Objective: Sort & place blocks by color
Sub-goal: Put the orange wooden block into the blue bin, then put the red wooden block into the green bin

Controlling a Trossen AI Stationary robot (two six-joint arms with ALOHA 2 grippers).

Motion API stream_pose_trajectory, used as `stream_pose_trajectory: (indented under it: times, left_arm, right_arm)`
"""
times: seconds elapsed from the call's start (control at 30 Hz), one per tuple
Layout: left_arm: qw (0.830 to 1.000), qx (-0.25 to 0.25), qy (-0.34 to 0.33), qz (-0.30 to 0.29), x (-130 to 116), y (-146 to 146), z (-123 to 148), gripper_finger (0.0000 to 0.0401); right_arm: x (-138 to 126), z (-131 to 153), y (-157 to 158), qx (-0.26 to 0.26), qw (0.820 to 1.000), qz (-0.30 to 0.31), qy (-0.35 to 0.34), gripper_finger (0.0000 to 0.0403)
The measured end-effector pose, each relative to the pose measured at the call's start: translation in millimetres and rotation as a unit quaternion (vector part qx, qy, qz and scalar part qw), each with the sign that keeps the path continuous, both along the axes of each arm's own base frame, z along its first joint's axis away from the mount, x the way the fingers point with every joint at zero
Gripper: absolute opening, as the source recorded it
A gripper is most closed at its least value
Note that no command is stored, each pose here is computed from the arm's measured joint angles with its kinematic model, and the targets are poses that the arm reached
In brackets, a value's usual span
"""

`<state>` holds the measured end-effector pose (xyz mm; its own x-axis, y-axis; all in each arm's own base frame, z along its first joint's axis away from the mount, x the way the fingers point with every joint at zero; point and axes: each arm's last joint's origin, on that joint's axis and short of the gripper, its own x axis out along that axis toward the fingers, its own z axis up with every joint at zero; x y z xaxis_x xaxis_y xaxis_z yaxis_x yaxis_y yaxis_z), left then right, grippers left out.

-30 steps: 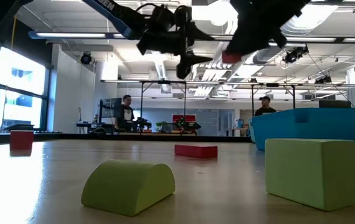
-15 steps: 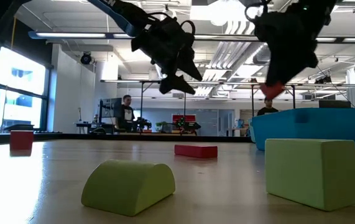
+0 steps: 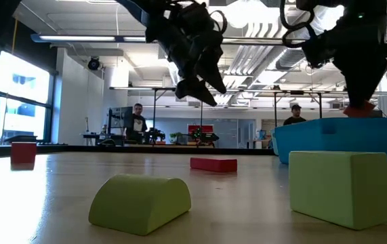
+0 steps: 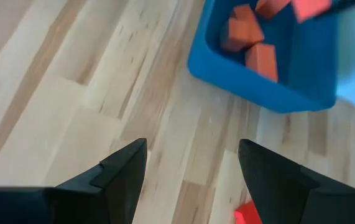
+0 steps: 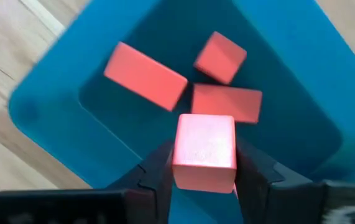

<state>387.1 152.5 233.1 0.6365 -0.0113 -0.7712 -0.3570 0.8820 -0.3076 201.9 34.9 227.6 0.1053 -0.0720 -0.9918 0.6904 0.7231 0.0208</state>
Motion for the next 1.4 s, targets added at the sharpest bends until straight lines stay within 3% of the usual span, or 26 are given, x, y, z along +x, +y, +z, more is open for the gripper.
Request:
stream_pose_trajectory:
  times: [0.2,0.6,0.87,1.13,1.4]
  left_arm:
    - [0.998,0.023,0.055,0.012,2.9,-25.8,-5.0,0.0243]
    - [0.994,0.014,0.105,0.029,7.0,-71.5,-9.2,0.0243]
    - [0.99,0.045,0.121,0.054,-5.3,-101.3,12.8,0.0243]
    - [0.981,0.085,0.148,0.093,-27.8,-126.4,36.2,0.0243]
    - [0.969,0.094,0.194,0.119,-45.6,-151.9,41.6,0.0243]
  right_arm:
    - [-2.2,-0.2,0.2,0.008,1.0,0.001,0.013,0.012]
    - [-2.2,-0.2,0.9,0.017,0.999,0.035,0.016,0.014]
    - [-1.7,-0.1,-0.5,-0.01,0.998,0.057,0.013,0.021]
    - [0.5,0.0,1.5,0.018,0.998,0.063,0.003,0.0215]
    - [17.2,3.3,6.1,0.054,0.993,0.067,-0.083,0.0216]
